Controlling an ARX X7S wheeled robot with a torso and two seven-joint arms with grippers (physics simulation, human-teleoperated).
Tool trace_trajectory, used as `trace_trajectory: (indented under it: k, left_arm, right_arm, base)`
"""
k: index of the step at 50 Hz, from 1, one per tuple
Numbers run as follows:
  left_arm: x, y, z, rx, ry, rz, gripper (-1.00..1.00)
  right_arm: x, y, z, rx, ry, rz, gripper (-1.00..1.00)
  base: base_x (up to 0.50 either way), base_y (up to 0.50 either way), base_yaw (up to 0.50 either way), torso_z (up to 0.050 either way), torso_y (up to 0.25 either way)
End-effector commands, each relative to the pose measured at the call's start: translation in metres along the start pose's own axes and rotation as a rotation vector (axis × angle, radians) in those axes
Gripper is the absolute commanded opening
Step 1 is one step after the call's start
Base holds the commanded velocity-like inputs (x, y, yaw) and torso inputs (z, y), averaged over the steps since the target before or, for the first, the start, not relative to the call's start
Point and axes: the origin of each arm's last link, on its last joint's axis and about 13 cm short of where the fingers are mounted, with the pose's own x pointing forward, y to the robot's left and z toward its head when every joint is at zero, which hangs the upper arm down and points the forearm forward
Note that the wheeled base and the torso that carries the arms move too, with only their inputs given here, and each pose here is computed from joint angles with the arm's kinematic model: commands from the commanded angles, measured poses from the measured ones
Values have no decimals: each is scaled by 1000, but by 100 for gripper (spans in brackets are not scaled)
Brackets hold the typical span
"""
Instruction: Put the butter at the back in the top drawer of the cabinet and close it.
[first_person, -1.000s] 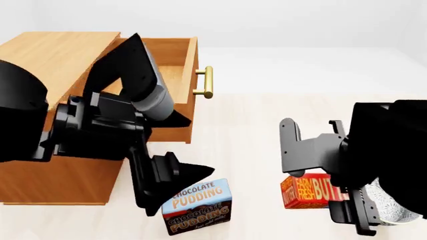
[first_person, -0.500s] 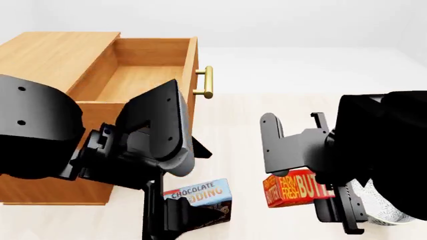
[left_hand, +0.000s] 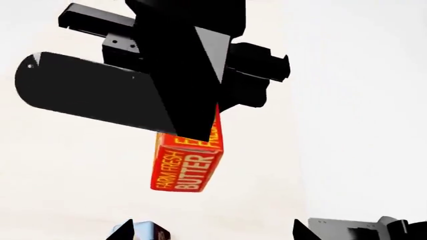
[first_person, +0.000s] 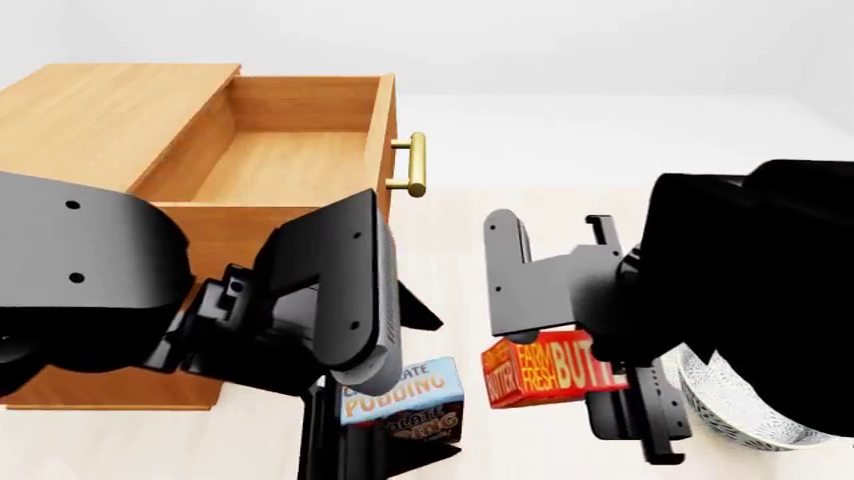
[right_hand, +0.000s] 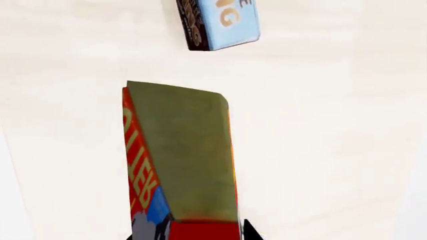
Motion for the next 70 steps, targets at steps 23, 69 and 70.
trace_trajectory:
  k: [23, 69, 70]
  left_arm:
    - [12, 6, 3, 15, -35, 27, 100]
    - [22, 9, 0, 18, -83, 12, 100]
    - [22, 9, 0, 19, -86, 13, 100]
  right_arm:
    - [-11, -1, 13, -12, -39, -66, -100]
    - [-13, 1, 23, -37, -41, -79, -100]
    - [-13, 1, 23, -37, -41, -79, -100]
  base:
    - [0, 0, 0, 0, 0]
    - [0, 0, 0, 0, 1]
    - [0, 0, 0, 0, 10]
